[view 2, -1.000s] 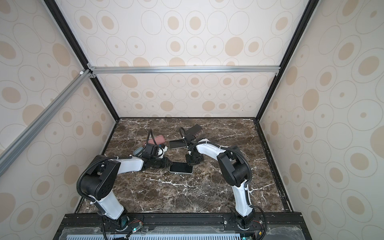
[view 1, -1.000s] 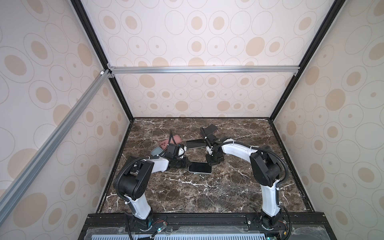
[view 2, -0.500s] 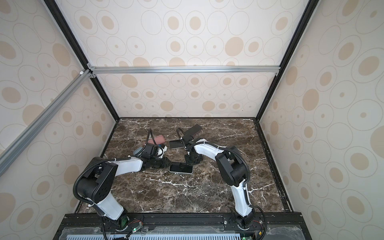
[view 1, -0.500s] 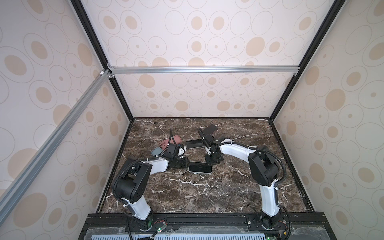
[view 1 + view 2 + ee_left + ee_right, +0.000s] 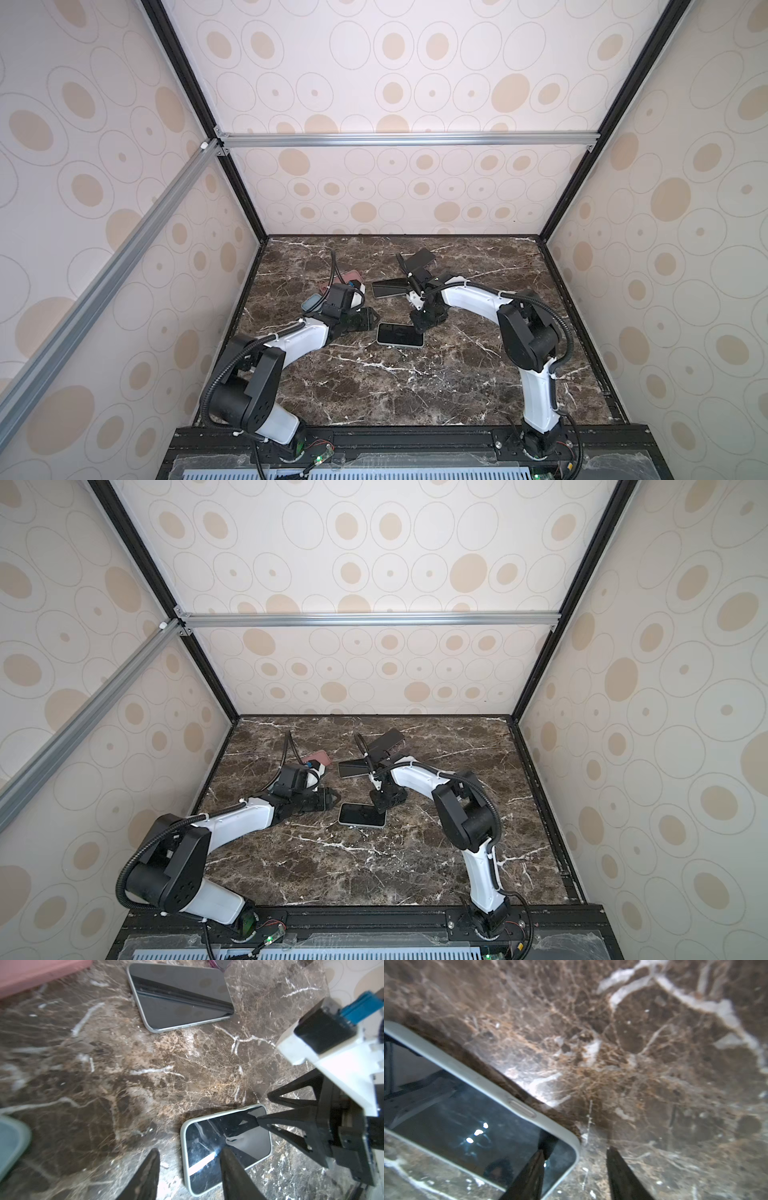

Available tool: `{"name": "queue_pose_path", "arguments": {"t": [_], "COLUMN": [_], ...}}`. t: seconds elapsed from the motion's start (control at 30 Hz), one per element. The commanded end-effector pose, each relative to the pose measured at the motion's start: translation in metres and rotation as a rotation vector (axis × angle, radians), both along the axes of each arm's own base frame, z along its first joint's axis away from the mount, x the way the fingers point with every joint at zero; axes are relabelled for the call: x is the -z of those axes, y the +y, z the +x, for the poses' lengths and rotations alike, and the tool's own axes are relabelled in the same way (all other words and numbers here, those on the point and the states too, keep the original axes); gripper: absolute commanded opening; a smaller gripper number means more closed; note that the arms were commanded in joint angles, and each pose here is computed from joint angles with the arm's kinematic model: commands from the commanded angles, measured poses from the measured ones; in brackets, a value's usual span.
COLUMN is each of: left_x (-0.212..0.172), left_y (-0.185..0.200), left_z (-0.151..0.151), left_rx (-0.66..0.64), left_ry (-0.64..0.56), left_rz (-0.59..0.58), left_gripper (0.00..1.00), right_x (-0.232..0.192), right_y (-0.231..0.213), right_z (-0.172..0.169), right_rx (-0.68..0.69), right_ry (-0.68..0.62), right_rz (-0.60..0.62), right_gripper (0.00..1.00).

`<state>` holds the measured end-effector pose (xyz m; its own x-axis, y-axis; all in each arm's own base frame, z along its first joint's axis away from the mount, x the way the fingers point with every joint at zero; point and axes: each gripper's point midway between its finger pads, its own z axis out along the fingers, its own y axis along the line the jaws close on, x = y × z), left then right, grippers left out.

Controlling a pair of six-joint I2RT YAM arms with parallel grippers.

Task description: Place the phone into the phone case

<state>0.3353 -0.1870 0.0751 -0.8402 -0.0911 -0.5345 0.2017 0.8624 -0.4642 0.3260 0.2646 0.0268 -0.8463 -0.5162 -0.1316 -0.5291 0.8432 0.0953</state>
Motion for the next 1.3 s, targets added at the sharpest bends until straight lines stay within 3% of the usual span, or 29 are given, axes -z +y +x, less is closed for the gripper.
{"name": "queue_pose_path", "arguments": {"t": [0.0, 0.13, 0.37, 0.47, 0.8, 1.27], "left_x": [-0.008, -0.022, -0.055, -0.065, -0.099, -0.126], "left_y": [0.017, 0.034, 0.061, 0.075, 0.101, 0.115], "left_z": [0.002, 0.003, -0.002, -0.005, -0.019, -0.030], "left_rx": [-0.065, -0.140, -0.236, -0.288, -0.381, -0.416], "left_ry": [-0.037, -0.098, -0.205, -0.244, -0.360, -0.447], "left_rz": [0.040, 0.056, 0.104, 0.136, 0.160, 0.172], "left_gripper": [0.55, 0.70, 1.00, 1.00, 1.00, 1.00], "right_x": [-0.014, -0.021, -0.025, -0.020, -0.005, 0.023], "right_y": [0.011, 0.019, 0.026, 0.030, 0.040, 0.050], "right_z": [-0.014, -0.027, -0.027, -0.024, -0.021, -0.028], "right_rx": [-0.192, -0.342, -0.448, -0.493, -0.583, -0.742], "right_ry": [0.018, 0.007, -0.032, -0.042, -0.044, -0.070], "right_rz": [0.054, 0.074, 0.073, 0.043, -0.002, -0.014], "right_gripper": [0.63, 0.77, 0.89, 0.97, 0.99, 1.00]}}
